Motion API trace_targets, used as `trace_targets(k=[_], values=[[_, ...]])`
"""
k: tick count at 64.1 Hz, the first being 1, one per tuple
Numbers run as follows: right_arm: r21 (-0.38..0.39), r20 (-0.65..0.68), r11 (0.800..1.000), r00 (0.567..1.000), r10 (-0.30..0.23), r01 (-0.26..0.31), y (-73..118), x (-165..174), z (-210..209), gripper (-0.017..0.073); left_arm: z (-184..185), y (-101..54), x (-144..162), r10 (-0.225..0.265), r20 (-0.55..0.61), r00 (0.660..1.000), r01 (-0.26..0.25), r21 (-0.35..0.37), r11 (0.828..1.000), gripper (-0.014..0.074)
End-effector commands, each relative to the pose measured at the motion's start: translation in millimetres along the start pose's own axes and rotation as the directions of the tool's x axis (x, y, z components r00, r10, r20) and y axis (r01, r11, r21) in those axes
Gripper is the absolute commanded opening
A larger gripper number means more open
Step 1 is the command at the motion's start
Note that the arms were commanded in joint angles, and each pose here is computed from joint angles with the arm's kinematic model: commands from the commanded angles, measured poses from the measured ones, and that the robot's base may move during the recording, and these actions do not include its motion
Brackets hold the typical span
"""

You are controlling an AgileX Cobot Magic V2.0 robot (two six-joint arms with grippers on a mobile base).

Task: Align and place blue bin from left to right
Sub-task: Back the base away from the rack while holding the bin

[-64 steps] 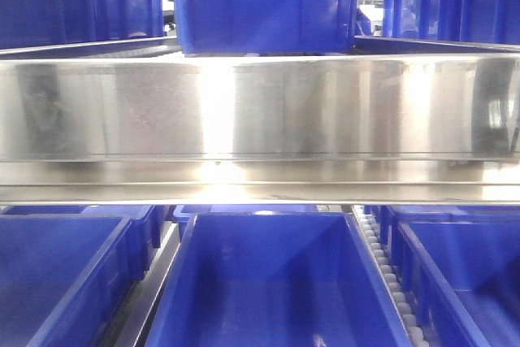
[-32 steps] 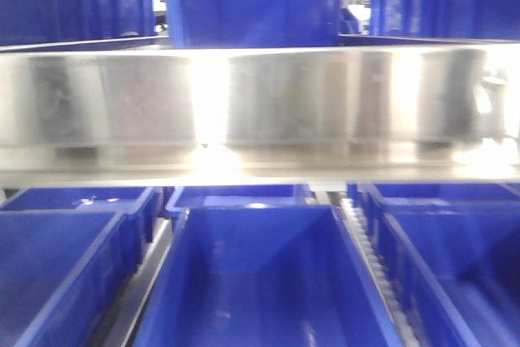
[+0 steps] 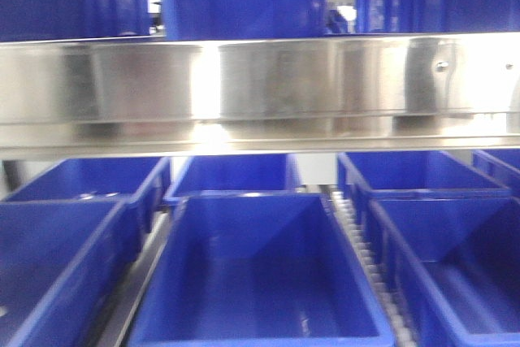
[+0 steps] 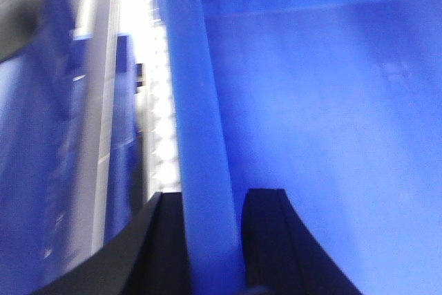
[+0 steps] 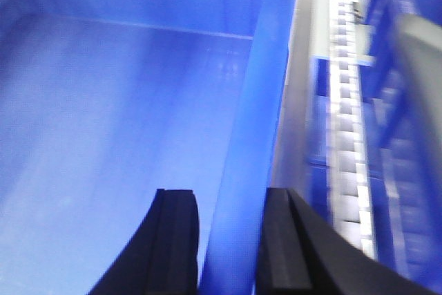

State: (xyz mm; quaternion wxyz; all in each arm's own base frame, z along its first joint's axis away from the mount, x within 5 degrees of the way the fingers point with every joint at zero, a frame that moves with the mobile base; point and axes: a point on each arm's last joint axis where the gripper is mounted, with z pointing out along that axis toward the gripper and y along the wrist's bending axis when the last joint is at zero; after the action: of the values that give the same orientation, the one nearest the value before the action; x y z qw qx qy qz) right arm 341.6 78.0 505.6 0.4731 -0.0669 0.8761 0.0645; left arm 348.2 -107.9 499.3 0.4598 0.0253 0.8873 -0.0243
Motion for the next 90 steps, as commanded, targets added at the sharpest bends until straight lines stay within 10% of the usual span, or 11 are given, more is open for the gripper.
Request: trace_targets(k=[1,90], values=[[-0.006,0.155,0.999,0.987,-0.034,0.035,2.1,-14.8,-18.2,-0.0073,-17.8,-0.9,-10.2,0.017,0.109,0.994,-0.020,0.025,0.999,-0.0010],[-0.006,0.155,0.999,0.987,-0.034,0.035,2.1,-14.8,-18.2,-0.0073,-17.8,-0.9,-10.2,0.017,0.109,0.994,-0.020,0.025,0.999,-0.0010]])
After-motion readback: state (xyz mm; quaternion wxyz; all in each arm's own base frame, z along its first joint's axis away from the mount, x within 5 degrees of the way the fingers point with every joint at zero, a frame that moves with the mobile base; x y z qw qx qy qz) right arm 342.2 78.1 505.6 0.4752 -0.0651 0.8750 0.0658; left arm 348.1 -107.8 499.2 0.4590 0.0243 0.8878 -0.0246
